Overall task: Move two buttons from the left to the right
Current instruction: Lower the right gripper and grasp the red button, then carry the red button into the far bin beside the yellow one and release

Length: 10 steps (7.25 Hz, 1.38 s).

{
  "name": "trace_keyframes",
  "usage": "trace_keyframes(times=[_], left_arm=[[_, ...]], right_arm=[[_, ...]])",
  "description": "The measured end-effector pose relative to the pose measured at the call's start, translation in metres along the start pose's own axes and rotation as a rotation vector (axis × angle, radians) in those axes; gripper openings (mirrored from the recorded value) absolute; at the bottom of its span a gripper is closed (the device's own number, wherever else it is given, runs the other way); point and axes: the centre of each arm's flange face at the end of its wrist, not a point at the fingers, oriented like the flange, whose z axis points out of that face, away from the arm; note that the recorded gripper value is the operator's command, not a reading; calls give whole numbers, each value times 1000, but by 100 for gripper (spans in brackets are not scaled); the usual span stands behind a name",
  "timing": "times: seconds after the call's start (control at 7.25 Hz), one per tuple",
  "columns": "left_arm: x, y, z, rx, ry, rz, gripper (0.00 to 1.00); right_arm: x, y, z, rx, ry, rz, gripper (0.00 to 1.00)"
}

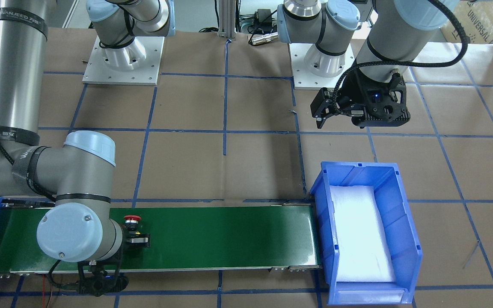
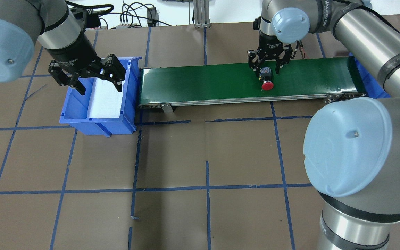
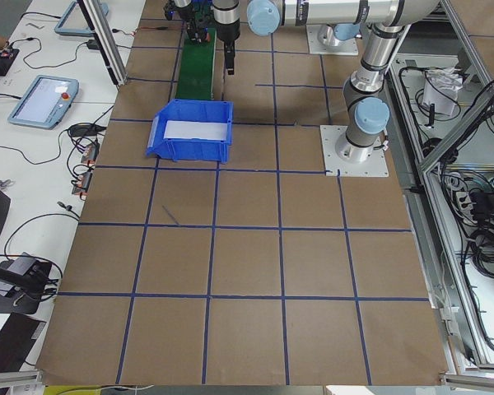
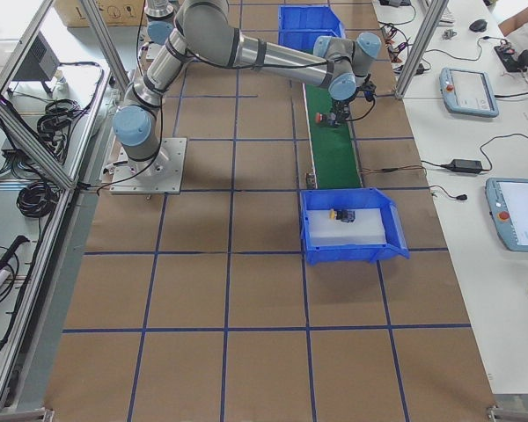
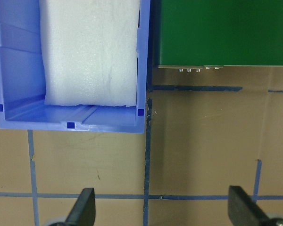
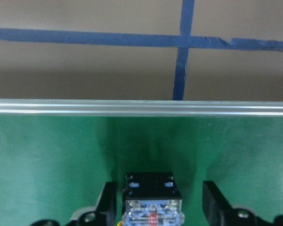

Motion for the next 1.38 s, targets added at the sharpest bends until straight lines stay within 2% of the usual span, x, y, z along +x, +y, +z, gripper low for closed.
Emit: trace_keyframes(times=[0.28,0.55,0.69,0.97,1.38], left_arm=[[1,0,0,2,5,-1,100],[1,0,0,3,7,-4,100],[1,0,0,3,7,-5,100],[1,0,0,4,6,-9,100],[1,0,0,4,7,-9,100]], right_arm=[[7,-2,-9,17,-3,-26,8],[31,3,-57,76,4,-52,8],[64,11,-86,94,7,-62,8],[164,28,-121,122,10,-87,7],[331,54,-127,140,23,-158,7]])
